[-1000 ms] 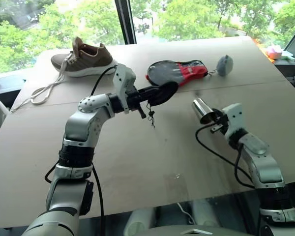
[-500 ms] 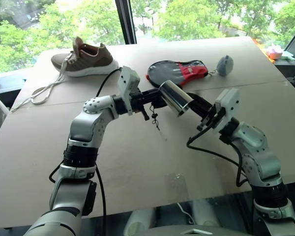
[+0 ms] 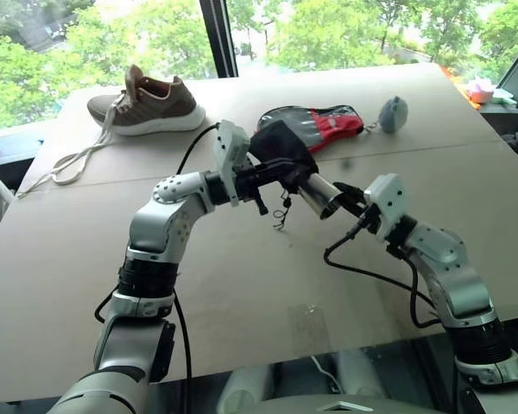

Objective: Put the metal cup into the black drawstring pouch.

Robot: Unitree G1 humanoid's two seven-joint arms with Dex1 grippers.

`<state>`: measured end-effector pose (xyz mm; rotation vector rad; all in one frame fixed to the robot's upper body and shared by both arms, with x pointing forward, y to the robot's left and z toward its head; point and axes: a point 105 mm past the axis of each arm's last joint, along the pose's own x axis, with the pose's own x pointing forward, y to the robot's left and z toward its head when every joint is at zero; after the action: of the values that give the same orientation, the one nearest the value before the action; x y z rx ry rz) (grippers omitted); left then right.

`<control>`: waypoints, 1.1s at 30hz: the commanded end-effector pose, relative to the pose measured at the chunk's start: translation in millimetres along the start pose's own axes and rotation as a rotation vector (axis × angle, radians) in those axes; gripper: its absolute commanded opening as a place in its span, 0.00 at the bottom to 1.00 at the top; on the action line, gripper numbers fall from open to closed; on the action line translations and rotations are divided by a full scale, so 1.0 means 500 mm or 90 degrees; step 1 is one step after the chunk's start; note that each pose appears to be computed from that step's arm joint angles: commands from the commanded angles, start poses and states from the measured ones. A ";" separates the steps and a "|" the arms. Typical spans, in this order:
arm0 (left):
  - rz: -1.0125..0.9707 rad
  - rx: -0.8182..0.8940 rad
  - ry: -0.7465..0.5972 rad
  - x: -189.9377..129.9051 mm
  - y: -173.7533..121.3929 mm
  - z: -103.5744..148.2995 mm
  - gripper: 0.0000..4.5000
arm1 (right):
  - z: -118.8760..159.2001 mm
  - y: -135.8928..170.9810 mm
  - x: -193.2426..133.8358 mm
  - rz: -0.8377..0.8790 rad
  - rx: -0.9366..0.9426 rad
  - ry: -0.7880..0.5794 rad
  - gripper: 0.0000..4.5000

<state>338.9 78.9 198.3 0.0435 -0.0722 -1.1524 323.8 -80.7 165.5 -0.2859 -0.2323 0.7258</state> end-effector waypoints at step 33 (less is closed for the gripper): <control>-0.143 -0.049 -0.024 0.057 -0.090 0.011 0.00 | 0.024 0.013 0.060 -0.094 0.260 -0.025 0.01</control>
<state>318.4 44.9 190.8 -0.0583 -0.0070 -1.3151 339.2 -48.9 160.1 -0.0713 -0.1393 0.6265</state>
